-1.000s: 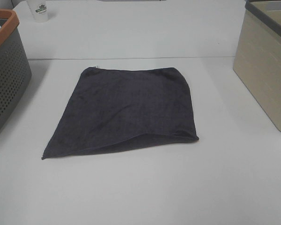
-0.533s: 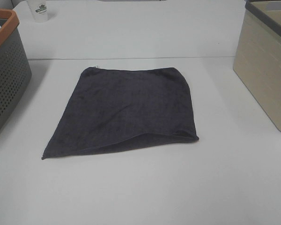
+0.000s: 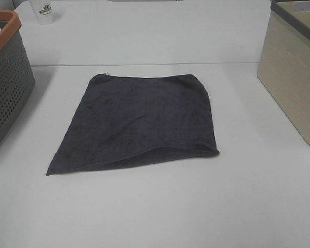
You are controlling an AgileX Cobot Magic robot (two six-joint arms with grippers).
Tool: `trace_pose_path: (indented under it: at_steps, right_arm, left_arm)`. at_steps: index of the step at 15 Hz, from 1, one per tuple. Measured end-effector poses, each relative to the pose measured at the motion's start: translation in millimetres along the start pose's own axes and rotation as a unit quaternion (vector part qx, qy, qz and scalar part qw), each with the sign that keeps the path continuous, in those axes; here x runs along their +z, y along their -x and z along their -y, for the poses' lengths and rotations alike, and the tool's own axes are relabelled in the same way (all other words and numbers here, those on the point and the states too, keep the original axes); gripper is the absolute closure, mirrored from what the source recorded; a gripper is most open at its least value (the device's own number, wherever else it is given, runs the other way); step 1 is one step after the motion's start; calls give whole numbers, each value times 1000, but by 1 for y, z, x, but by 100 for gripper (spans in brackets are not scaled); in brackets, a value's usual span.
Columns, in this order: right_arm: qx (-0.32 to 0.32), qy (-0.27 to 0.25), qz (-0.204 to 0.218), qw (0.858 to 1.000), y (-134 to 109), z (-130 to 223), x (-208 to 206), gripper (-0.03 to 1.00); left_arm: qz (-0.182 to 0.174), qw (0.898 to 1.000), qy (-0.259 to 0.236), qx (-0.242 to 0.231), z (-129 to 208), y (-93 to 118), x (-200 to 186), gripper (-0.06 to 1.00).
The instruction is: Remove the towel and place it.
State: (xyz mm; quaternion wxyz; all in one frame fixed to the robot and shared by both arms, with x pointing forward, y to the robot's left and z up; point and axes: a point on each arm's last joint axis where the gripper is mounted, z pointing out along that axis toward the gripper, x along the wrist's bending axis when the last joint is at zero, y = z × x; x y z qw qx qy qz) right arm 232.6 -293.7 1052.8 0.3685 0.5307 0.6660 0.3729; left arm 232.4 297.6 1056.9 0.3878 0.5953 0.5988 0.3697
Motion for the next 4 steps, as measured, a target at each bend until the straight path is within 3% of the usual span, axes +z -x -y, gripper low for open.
trace_pose_path:
  at_steps: [4]
  right_arm:
    - [0, 0, 0, 1000, 0, 0, 0, 40]
  left_arm:
    - [0, 1000, 0, 0, 0, 0, 0, 19]
